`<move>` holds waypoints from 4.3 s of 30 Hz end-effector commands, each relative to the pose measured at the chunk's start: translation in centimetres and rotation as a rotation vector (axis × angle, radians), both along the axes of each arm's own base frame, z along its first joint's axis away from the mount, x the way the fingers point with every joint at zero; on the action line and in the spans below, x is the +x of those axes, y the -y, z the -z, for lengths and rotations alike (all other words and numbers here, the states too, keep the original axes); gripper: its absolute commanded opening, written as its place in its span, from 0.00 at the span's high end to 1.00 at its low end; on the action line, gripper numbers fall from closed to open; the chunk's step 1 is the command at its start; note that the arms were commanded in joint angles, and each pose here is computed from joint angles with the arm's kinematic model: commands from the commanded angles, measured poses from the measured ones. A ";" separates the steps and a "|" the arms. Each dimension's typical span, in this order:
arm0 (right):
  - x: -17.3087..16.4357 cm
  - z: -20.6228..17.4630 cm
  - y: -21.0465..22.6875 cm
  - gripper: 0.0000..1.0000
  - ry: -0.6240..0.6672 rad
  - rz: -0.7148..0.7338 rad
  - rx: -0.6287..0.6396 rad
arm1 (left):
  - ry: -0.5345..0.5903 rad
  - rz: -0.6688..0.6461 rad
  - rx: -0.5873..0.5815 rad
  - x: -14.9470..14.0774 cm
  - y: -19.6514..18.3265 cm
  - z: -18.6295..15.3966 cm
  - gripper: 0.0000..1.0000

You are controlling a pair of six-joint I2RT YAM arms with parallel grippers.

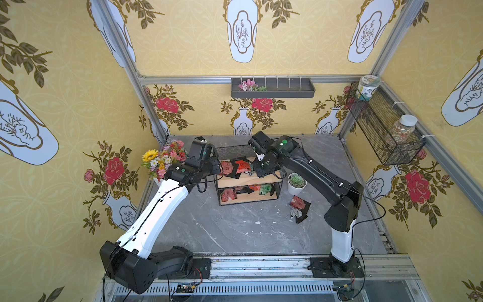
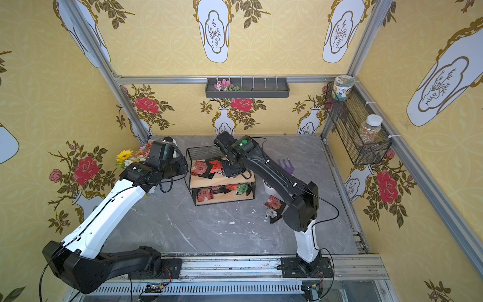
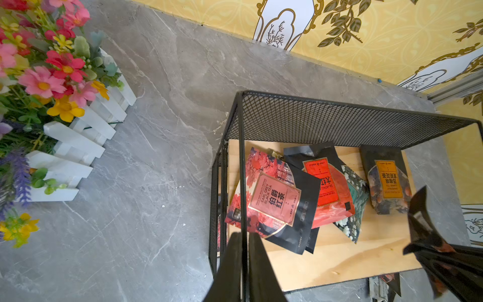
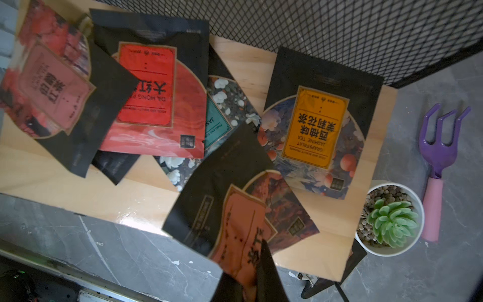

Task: Remove the tea bags from the shelf
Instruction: Pick up the tea bag from the shelf, then place the tea bag at the center of the board, then pick up the tea bag from the shelf.

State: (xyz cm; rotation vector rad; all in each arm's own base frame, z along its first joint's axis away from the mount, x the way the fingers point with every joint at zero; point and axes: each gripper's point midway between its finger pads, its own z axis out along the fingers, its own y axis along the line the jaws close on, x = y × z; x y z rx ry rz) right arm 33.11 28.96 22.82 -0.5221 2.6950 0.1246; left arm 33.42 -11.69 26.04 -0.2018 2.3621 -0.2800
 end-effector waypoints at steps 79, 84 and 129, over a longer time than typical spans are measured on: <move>-5.0 -2.4 12.8 0.38 0.232 0.469 0.016 | -0.001 0.003 0.002 0.2 0.1 0.1 0.87; -2.8 -4.2 8.3 0.35 0.246 0.359 0.020 | -0.001 0.004 0.003 0.3 0.1 0.1 0.87; 7.3 0.4 0.7 0.20 0.128 0.287 0.025 | -0.045 -0.005 0.048 0.1 -0.4 1.2 0.59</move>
